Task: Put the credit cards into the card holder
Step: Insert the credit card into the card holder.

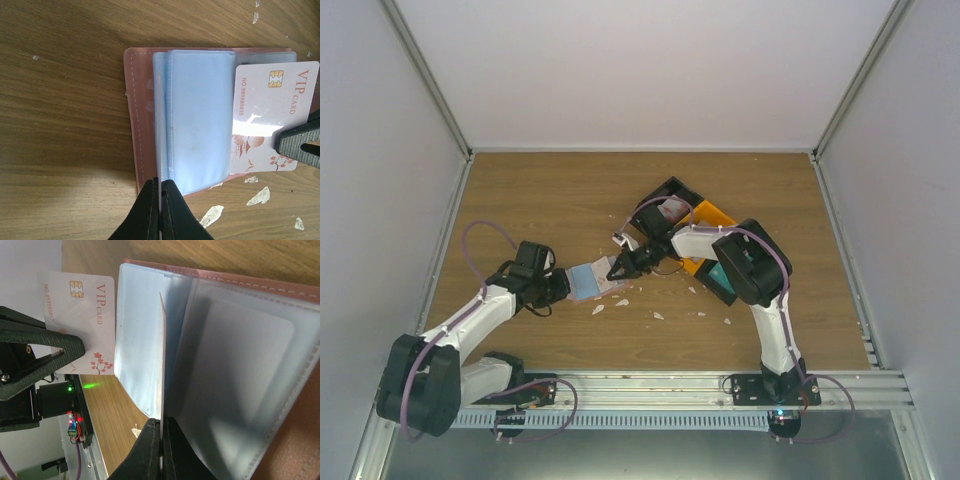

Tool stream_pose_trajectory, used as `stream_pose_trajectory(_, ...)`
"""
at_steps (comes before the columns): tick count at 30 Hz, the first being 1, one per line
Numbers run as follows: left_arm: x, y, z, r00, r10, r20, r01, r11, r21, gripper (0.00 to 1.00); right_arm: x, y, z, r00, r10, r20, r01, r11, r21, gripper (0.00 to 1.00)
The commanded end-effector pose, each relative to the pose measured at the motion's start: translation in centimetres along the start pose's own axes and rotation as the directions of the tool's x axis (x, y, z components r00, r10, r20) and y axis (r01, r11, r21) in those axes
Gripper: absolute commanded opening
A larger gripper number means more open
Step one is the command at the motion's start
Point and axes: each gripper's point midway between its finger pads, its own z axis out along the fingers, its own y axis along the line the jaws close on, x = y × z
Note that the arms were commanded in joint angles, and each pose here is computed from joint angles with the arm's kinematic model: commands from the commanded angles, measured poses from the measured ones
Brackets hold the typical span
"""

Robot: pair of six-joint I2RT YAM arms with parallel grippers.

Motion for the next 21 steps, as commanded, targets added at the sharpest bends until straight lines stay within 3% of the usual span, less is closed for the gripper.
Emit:
stream_pose_trajectory(1,-0.3,0.3,0.5,1.0,0.016,0.023,-0.016,1.0,0.004,0.0,-0.1,-0.5,0.5,0.998,0.065,-0.025,-0.065,0.998,-0.01,0.01)
stream_pose_trajectory(12,0.4,1.2,0.8,1.0,-0.001,0.017,0.001,1.0,-0.017,0.0,-0.1,-2.0,0.9,0.971,0.238,0.014,-0.238,0.971,0.02,0.01)
stream_pose_trajectory(21,0.5,0.9,0.8,1.0,0.008,0.013,-0.008,1.0,0.002,0.0,-0.4,-1.7,1.2,0.963,0.267,0.033,-0.268,0.962,0.044,0.02)
